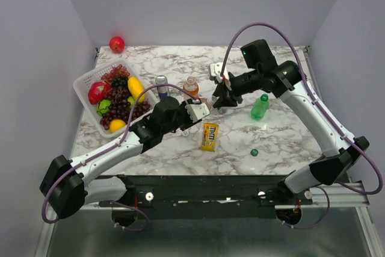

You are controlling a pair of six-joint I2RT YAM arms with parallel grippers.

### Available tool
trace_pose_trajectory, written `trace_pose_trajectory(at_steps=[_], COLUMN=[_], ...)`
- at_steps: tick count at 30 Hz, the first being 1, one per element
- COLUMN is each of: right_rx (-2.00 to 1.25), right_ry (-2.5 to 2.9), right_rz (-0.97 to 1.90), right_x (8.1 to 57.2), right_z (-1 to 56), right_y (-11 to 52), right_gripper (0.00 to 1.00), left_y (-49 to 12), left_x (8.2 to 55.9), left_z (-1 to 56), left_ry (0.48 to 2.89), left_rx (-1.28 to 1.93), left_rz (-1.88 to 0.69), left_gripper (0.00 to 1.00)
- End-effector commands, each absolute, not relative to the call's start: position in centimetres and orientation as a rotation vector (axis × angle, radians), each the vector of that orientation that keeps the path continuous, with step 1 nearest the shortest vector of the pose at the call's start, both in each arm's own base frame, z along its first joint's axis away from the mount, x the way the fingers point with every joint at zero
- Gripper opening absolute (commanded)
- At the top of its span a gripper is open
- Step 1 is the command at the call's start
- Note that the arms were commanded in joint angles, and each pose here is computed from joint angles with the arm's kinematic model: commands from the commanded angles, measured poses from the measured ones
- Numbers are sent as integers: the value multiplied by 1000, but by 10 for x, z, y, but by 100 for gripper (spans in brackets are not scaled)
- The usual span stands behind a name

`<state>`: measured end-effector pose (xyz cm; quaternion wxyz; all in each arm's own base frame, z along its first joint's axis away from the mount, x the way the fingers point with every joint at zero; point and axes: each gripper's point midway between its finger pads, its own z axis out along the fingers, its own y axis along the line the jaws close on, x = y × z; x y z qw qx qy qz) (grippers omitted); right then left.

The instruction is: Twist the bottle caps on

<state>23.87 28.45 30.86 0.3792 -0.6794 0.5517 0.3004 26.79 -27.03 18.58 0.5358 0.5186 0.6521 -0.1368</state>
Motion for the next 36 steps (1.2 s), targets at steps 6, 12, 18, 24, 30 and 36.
trace_pose_trajectory(at_steps=[6,12,18,24,30,36], right_rx=[-1213,-1035,-1386,-1420,-1436,-1418], right_ry=[1919,2033,1442,1180,1172,1224], right_rz=[1098,1161,915,911,950,942], right_x=[253,253,242,219,214,219], right_z=[336,338,365,376,370,359], right_y=[322,323,304,301,304,303], right_gripper=[20,45,63,69,66,64], left_y=[-262,-257,-271,-294,-300,-303], left_x=[291,296,271,245,241,235], left_z=[208,205,195,194,209,223], left_ry=[1610,1601,1594,1543,1488,1461], left_rx=[897,905,1019,1124,1149,1145], left_rz=[-169,-114,-342,-576,-625,-668], left_gripper=[0,0,0,0,0,0])
